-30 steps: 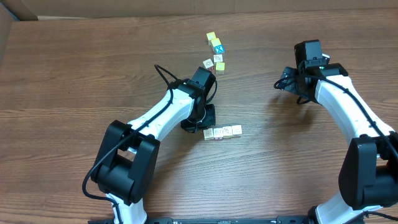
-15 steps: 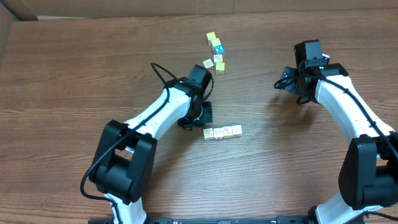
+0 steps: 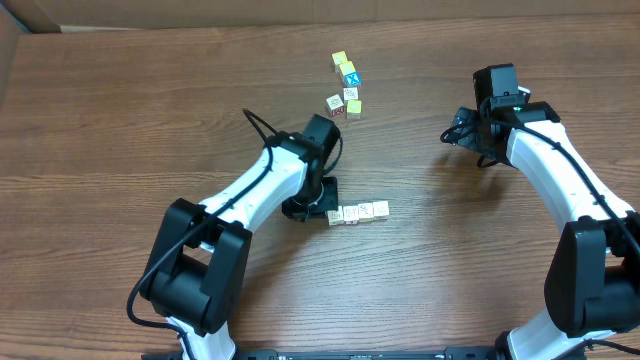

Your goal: Flip 4 blocks

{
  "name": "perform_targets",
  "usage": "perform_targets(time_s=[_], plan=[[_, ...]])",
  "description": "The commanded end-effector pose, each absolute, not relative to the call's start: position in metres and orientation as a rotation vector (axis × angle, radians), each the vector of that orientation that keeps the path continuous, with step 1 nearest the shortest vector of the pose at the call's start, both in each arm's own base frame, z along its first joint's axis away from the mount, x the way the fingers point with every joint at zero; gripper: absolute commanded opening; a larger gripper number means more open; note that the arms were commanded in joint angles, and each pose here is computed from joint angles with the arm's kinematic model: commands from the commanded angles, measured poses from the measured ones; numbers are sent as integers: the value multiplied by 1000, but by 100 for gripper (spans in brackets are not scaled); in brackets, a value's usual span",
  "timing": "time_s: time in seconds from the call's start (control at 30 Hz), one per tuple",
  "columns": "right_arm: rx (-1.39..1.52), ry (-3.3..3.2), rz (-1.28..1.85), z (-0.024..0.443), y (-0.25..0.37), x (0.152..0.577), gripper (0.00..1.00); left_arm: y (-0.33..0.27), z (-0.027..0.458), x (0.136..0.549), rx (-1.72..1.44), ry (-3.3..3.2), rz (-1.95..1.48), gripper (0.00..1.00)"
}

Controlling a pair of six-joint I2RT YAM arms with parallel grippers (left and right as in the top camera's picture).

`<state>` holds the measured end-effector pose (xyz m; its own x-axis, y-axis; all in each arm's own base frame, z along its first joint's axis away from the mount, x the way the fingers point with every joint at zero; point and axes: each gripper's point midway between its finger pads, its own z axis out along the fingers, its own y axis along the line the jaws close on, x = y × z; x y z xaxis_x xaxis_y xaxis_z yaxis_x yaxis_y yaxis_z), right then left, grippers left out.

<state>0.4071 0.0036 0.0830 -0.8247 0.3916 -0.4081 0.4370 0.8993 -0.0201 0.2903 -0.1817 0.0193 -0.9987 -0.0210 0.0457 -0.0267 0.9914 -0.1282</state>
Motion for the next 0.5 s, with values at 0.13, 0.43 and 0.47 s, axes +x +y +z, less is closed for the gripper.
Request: perform_targets(time_s=[0.13,0.43,0.47], plan=[[598,2634,-164,92,3,413,100,-184,23,292,31,-3115,214,4],[598,2634,-164,92,3,413,100,-175,31,297,63,-3128,199,4],[598,2634,-164,92,3,413,100,-173,37,300,78,-3139,207,4]])
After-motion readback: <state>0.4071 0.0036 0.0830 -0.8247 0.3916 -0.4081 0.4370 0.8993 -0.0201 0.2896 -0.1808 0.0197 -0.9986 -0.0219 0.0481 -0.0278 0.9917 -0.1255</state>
